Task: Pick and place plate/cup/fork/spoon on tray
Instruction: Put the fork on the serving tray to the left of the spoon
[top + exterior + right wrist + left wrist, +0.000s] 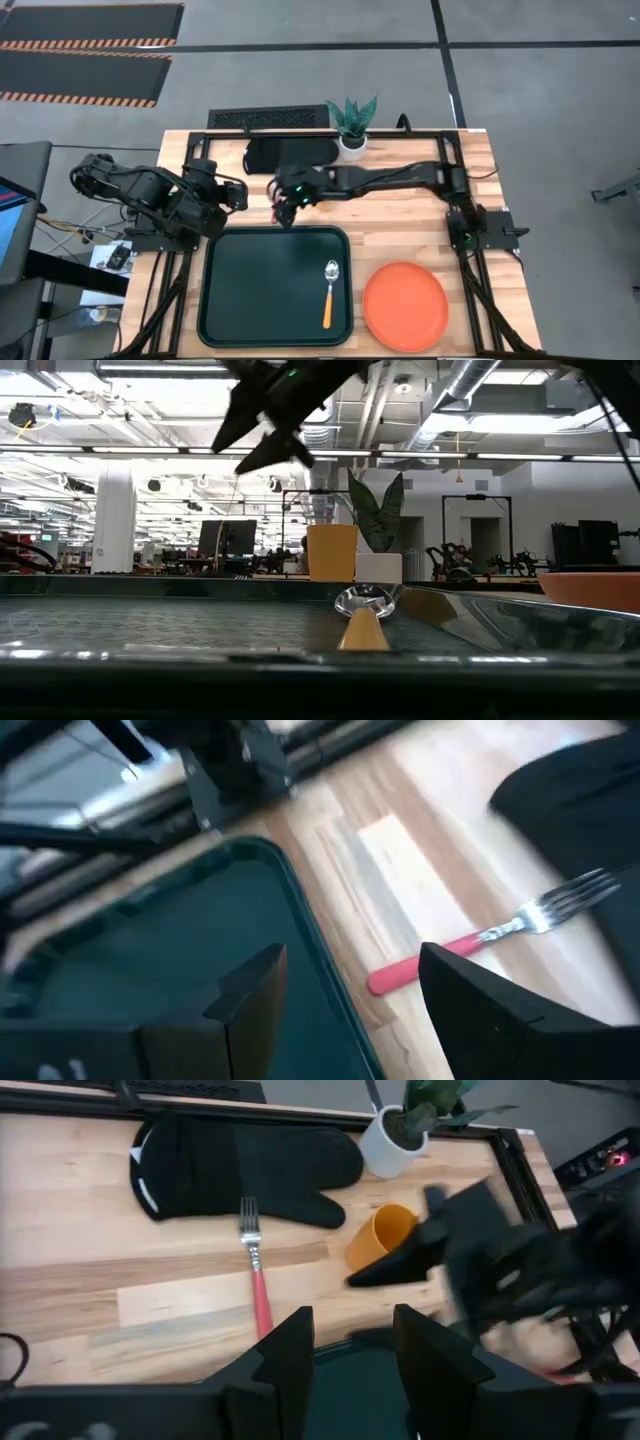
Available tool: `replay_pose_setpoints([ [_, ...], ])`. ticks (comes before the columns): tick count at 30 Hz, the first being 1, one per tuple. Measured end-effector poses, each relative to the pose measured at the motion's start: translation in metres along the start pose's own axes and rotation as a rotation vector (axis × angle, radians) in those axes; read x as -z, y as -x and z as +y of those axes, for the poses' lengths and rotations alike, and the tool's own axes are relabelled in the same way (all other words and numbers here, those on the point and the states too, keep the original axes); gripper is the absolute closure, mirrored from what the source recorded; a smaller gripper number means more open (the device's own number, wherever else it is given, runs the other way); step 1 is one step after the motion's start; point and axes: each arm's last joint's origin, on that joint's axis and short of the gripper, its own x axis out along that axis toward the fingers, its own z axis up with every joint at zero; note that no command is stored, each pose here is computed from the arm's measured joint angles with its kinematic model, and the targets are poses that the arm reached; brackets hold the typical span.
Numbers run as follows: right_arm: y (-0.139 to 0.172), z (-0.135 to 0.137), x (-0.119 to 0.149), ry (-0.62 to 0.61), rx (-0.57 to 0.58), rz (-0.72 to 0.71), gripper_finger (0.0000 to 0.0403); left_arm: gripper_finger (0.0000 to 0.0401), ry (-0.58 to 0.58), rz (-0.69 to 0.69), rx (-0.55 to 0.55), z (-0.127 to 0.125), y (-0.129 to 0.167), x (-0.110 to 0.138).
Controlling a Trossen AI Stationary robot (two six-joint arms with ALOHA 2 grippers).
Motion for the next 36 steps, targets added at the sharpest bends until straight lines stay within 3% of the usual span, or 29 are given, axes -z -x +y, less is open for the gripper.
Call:
replay_pose_setpoints([
  [5,-0.013,-0.007,0.009,0.056,0.075,0.156,0.0148,0.0278,0.017,0.028,-0.13,0.008,-0.026,0.008],
  [9,0.019,-0.021,0.004,0.139,0.179,0.27,0.0148,0.0278,-0.012,0.123,-0.269,0.026,-0.057,0.021],
  [16,0.104,-0.029,-0.014,0.185,0.316,0.306,0.0148,0.0278,0.011,0.105,-0.207,0.053,-0.123,0.047],
  [18,0.126,-0.031,-0.018,0.146,0.359,0.285,0.0148,0.0278,0.006,0.123,-0.225,0.065,-0.147,0.053],
  [23,0.177,-0.031,-0.02,0.0,0.444,0.226,0.0148,0.0278,-0.019,0.158,-0.102,0.07,-0.19,0.056],
  [26,0.197,-0.027,-0.02,-0.059,0.48,0.164,0.0148,0.0278,-0.039,0.107,-0.046,0.066,-0.206,0.048],
  [36,0.217,-0.022,-0.014,-0.129,0.533,0.13,0.0148,0.0278,-0.188,0.191,-0.157,0.062,-0.275,0.059],
])
